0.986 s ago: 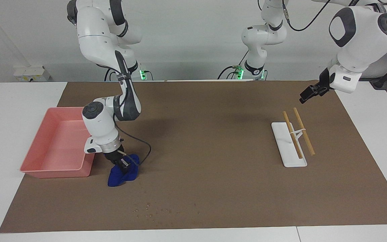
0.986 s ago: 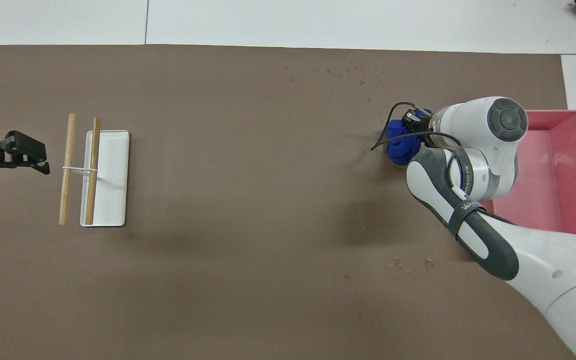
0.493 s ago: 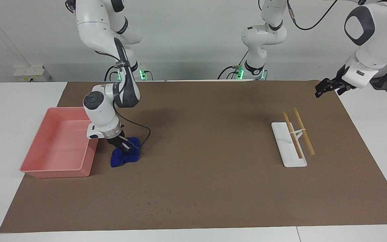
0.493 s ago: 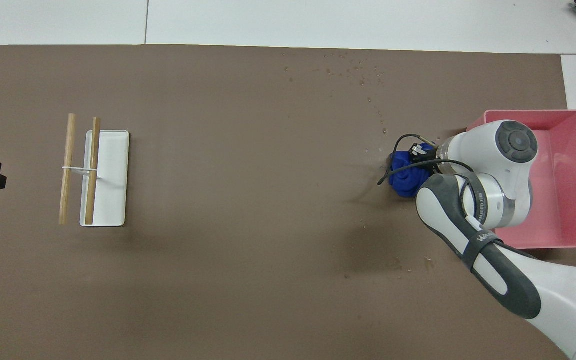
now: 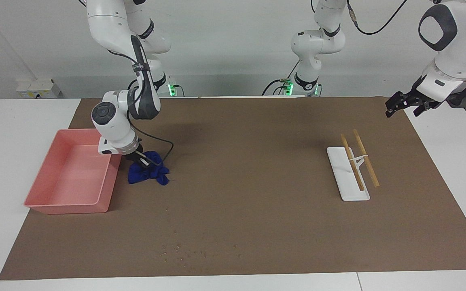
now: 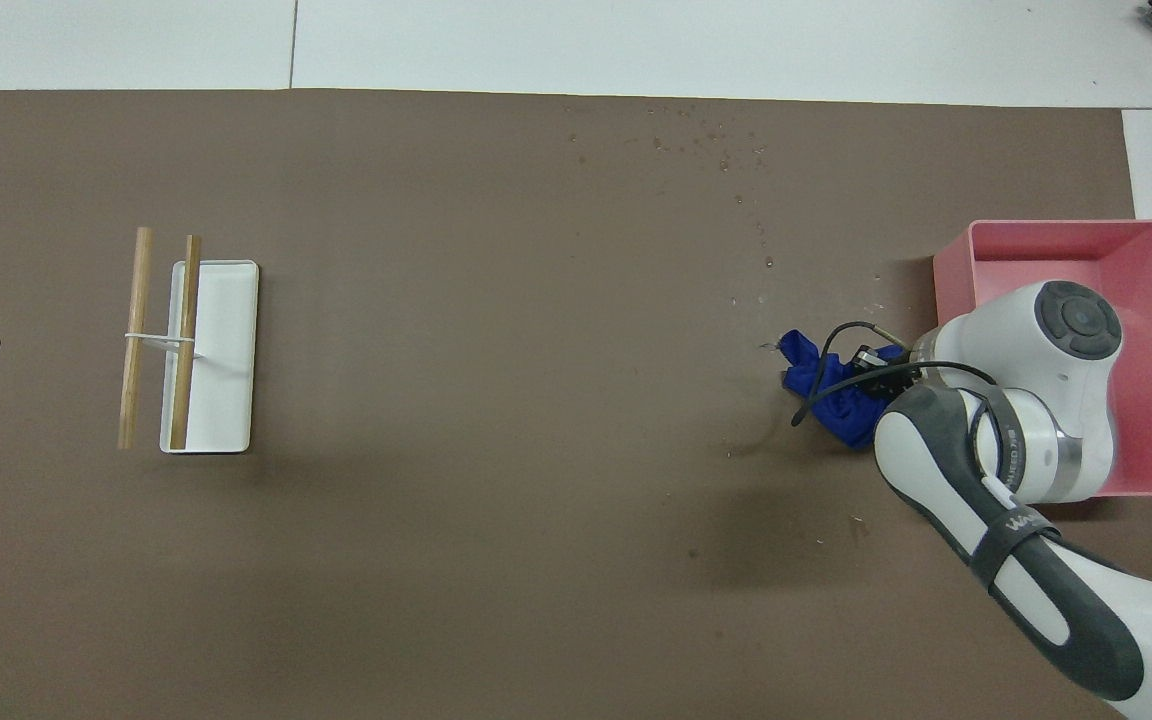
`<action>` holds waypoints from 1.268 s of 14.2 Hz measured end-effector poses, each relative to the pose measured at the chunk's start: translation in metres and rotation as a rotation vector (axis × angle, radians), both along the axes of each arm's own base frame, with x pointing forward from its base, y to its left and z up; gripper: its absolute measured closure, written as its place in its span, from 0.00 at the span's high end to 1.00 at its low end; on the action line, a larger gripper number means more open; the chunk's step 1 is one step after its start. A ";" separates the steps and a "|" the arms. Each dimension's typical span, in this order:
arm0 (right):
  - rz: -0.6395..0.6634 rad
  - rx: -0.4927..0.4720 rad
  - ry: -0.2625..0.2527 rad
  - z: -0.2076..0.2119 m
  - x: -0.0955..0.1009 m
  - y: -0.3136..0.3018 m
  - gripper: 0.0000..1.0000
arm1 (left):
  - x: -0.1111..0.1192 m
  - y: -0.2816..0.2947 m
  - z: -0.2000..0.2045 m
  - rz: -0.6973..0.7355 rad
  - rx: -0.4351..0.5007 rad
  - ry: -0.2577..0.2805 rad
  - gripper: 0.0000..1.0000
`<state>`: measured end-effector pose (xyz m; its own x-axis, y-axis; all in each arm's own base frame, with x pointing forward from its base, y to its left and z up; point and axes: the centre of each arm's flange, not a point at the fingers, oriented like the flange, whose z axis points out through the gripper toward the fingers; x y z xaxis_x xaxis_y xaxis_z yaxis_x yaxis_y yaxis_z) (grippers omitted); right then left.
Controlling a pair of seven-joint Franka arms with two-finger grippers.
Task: Wipe water with towel using both arms
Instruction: 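Carry the blue towel with the right gripper toward the pink bin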
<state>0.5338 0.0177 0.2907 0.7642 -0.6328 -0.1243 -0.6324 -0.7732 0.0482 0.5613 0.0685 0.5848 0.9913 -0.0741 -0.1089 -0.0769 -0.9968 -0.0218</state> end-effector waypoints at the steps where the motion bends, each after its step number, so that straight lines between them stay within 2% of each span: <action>1: -0.001 0.000 0.042 -0.001 -0.008 -0.001 0.21 | 0.000 -0.004 0.001 -0.008 0.000 -0.001 1.00; 5: 0.007 0.000 0.191 -0.004 -0.039 0.000 0.21 | -0.003 -0.028 0.014 -0.053 -0.004 -0.003 1.00; 7: 0.014 0.000 0.221 0.004 -0.047 0.002 0.21 | -0.008 -0.041 0.026 -0.073 -0.006 0.001 1.00; 8: 0.017 0.000 0.213 0.015 -0.048 0.003 0.21 | -0.009 -0.049 0.028 -0.088 -0.007 0.004 1.00; 10: 0.021 -0.001 0.149 0.052 -0.046 0.005 0.21 | -0.010 -0.064 0.034 -0.104 -0.006 0.000 1.00; 12: 0.022 -0.001 0.084 0.109 -0.044 0.005 0.21 | -0.012 -0.074 0.044 -0.084 -0.003 -0.005 1.00; 15: 0.014 0.001 0.021 0.204 -0.042 -0.003 0.21 | -0.014 -0.087 0.048 -0.054 0.002 -0.008 1.00; 18: 0.101 -0.040 -0.030 0.237 -0.032 -0.041 0.21 | -0.014 -0.084 0.048 -0.043 0.003 -0.008 1.00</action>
<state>0.5020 -0.0231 0.5278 0.8277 -0.5560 -0.0762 -0.5526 -0.8311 0.0625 0.5477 -0.0158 0.6329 0.9880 -0.1162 -0.1013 -0.1193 -0.9925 -0.0251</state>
